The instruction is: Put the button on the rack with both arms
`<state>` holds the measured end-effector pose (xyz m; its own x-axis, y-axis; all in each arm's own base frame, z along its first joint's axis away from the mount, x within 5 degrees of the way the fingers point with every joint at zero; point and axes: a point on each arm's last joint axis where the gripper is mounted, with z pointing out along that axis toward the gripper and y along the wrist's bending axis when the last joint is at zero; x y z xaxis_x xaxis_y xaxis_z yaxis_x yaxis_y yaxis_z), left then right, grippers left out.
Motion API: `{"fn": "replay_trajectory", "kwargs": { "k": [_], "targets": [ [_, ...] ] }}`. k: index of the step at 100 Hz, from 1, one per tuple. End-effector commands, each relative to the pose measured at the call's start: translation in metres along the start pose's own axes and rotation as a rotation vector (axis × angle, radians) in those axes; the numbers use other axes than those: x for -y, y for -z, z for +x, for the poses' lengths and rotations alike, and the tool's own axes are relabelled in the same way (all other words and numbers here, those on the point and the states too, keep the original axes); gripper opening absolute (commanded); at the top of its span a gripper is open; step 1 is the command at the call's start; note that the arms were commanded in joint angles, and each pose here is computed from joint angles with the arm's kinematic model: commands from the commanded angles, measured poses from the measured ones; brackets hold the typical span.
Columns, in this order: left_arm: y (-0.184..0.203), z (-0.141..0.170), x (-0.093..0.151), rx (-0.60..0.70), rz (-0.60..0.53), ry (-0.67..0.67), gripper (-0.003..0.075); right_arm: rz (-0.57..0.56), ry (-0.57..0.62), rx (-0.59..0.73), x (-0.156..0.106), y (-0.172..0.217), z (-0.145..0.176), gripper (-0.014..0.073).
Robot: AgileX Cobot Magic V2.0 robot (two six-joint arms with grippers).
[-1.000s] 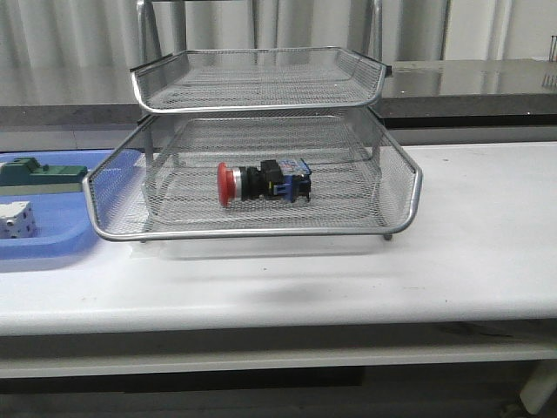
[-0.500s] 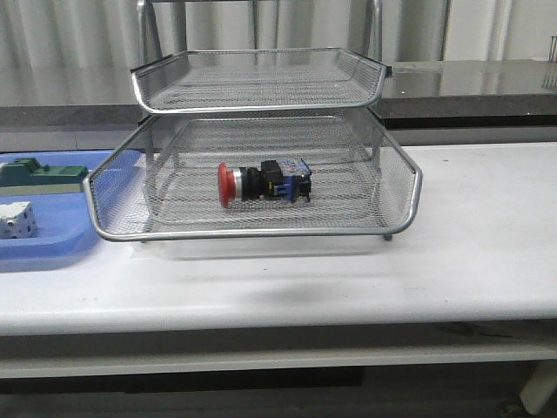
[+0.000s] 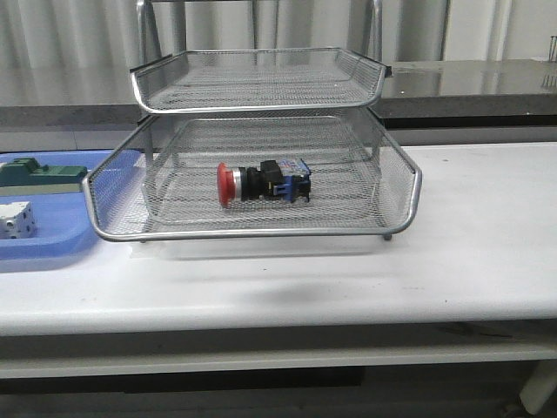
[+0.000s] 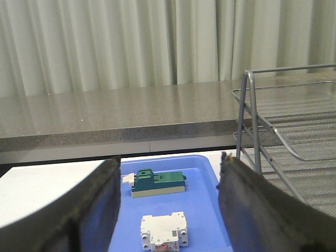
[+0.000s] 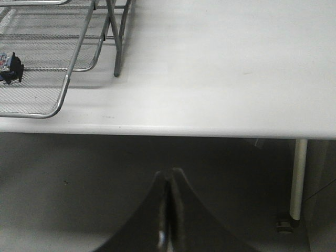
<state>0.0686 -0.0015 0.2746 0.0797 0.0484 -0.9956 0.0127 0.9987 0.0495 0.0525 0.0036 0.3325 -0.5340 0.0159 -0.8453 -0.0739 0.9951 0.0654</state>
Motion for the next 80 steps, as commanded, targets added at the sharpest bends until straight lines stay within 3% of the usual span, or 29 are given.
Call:
{"fn": "replay_trajectory", "kwargs": {
  "k": [1, 13, 39, 80],
  "targets": [
    [0.0002, -0.0148, -0.0036, 0.091, -0.035, 0.025, 0.0398, -0.007, 0.011, 0.099, -0.0009, 0.0053, -0.0144, -0.0069],
    [0.0002, -0.0148, -0.0036, 0.091, -0.035, 0.025, 0.031, -0.007, 0.011, 0.099, -0.0009, 0.0053, -0.0144, -0.0069],
    [0.0002, -0.0148, -0.0036, 0.091, -0.035, 0.025, -0.0018, -0.007, 0.011, 0.099, -0.0009, 0.0053, -0.0144, -0.0069],
    [0.0002, -0.0148, -0.0036, 0.091, -0.035, 0.025, -0.0021, -0.013, 0.008, 0.106, -0.0014, 0.0054, -0.015, -0.0069]
  ]
}}
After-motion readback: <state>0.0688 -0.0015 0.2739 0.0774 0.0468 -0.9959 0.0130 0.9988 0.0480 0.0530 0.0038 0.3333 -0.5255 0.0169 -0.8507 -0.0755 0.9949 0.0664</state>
